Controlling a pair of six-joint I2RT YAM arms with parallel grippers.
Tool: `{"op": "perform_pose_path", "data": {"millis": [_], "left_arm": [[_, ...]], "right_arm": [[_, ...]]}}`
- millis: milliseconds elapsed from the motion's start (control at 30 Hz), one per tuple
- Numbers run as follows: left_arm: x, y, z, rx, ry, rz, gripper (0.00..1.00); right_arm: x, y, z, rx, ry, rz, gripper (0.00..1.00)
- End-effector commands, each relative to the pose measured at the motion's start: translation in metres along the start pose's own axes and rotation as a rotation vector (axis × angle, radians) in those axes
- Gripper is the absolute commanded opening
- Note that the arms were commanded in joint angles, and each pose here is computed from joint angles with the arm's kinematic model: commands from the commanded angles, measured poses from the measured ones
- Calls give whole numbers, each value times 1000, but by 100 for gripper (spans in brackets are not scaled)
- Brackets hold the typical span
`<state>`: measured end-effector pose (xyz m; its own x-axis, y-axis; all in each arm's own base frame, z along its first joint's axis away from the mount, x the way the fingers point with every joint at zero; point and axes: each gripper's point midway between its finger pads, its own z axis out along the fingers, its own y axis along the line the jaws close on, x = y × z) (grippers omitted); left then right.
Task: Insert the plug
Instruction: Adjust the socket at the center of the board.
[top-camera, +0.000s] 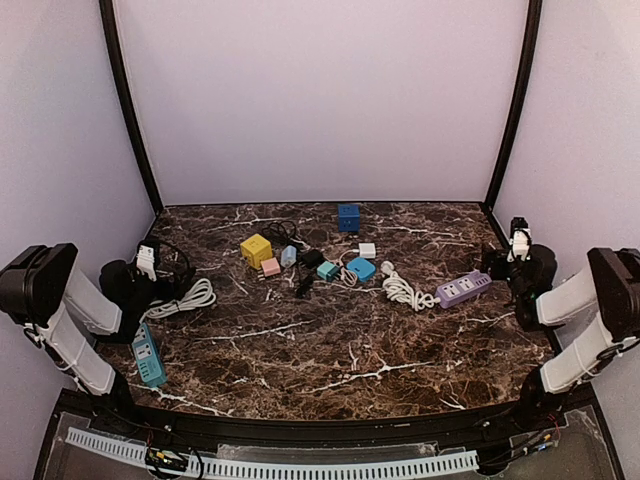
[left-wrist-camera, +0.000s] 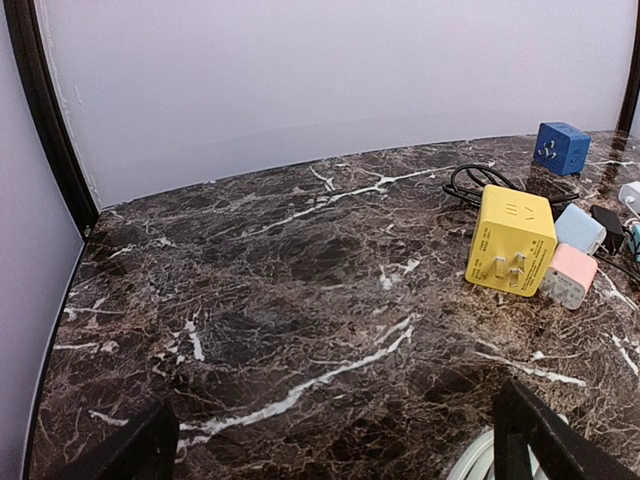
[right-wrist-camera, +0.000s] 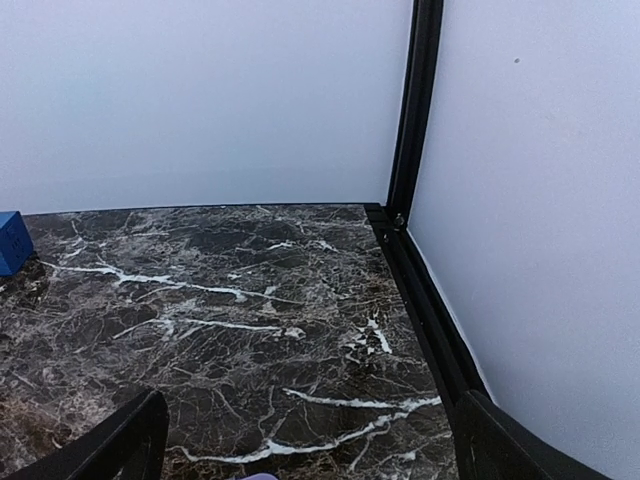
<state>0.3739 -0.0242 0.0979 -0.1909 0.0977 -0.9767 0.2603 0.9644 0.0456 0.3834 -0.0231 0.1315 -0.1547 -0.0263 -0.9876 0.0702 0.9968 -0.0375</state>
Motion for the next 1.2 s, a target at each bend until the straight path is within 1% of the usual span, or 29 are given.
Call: {"op": "perform_pose_path", "data": {"millis": [0, 100, 167, 200, 233, 267, 300, 333, 367, 400, 433, 467, 500, 533, 567, 600, 633, 667, 700, 767, 833, 867, 900, 933, 1000, 1033, 1100, 1133, 1167], "left_arm": [[-10, 0, 1, 1, -22, 19, 100], [-9, 0, 1, 1, -20, 16, 100], [-22, 5, -1, -16, -51, 7, 100], [-13, 12, -1, -51, 1, -20, 100], [-44, 24, 0, -92, -51, -33, 100], [-23, 36, 0, -152, 83, -84, 100], [-65, 49, 3, -189, 41, -54, 100], [-43, 53, -1, -209, 197, -68, 100], [-83, 59, 1, -212, 164, 5, 100], [-85, 55, -2, -168, 264, 57, 100], [-65, 44, -17, -114, 401, 54, 100], [-80, 35, -20, -44, 408, 126, 100], [-61, 20, -40, 33, 532, 130, 100], [-68, 8, -48, 133, 542, 238, 100], [-50, -7, -74, 217, 659, 242, 100], [-52, -12, -85, 278, 677, 347, 100], [-38, -20, -109, 335, 770, 361, 100], [-35, -18, -121, 357, 806, 448, 100], [-22, -18, -139, 377, 895, 468, 100], [-8, -11, -157, 374, 1007, 503, 99], [2, 7, -158, 258, 1117, 442, 100], [7, 13, -156, 195, 1171, 352, 100], [12, 15, -159, 176, 1218, 309, 97], [21, 14, -158, 149, 1266, 217, 91], [36, 2, -161, 160, 1324, 80, 86], [46, -5, -165, 180, 1347, 37, 85], [63, -10, -170, 169, 1388, -13, 86], [68, -10, -171, 164, 1402, -20, 92], [76, -8, -175, 149, 1419, -19, 95]], "right_arm": [[-49, 6, 9, -36, 6, 26, 99], [-63, 22, 7, -133, 45, 151, 99], [-72, 34, 7, -199, 89, 237, 99], [-72, 39, 7, -224, 123, 278, 99], [-76, 44, 7, -246, 149, 308, 99], [-76, 50, 6, -270, 183, 330, 99], [-79, 57, 5, -292, 206, 341, 99], [-80, 61, 5, -291, 230, 342, 99], [-80, 74, 3, -301, 259, 331, 99], [-86, 80, 4, -295, 266, 317, 99], [-86, 87, 2, -292, 283, 305, 99], [-86, 94, 1, -300, 297, 293, 99], [-87, 102, -1, -317, 307, 287, 99], [-89, 111, -3, -344, 313, 281, 98], [-90, 119, -5, -374, 319, 275, 99], [-91, 128, -7, -403, 326, 270, 99], [-92, 136, -9, -431, 332, 262, 99], [-92, 144, -11, -455, 342, 255, 99], [-92, 152, -13, -482, 351, 248, 99], [-91, 166, -17, -525, 372, 234, 99], [-85, 178, -22, -551, 404, 222, 99], [-83, 183, -24, -563, 415, 217, 99], [-81, 188, -28, -579, 421, 213, 99], [-78, 192, -31, -587, 427, 212, 99], [-73, 196, -35, -593, 439, 211, 99], [-71, 197, -37, -597, 443, 211, 99], [-66, 200, -39, -603, 455, 206, 99], [-65, 201, -40, -605, 458, 204, 99], [-63, 202, -40, -606, 462, 201, 99]]}}
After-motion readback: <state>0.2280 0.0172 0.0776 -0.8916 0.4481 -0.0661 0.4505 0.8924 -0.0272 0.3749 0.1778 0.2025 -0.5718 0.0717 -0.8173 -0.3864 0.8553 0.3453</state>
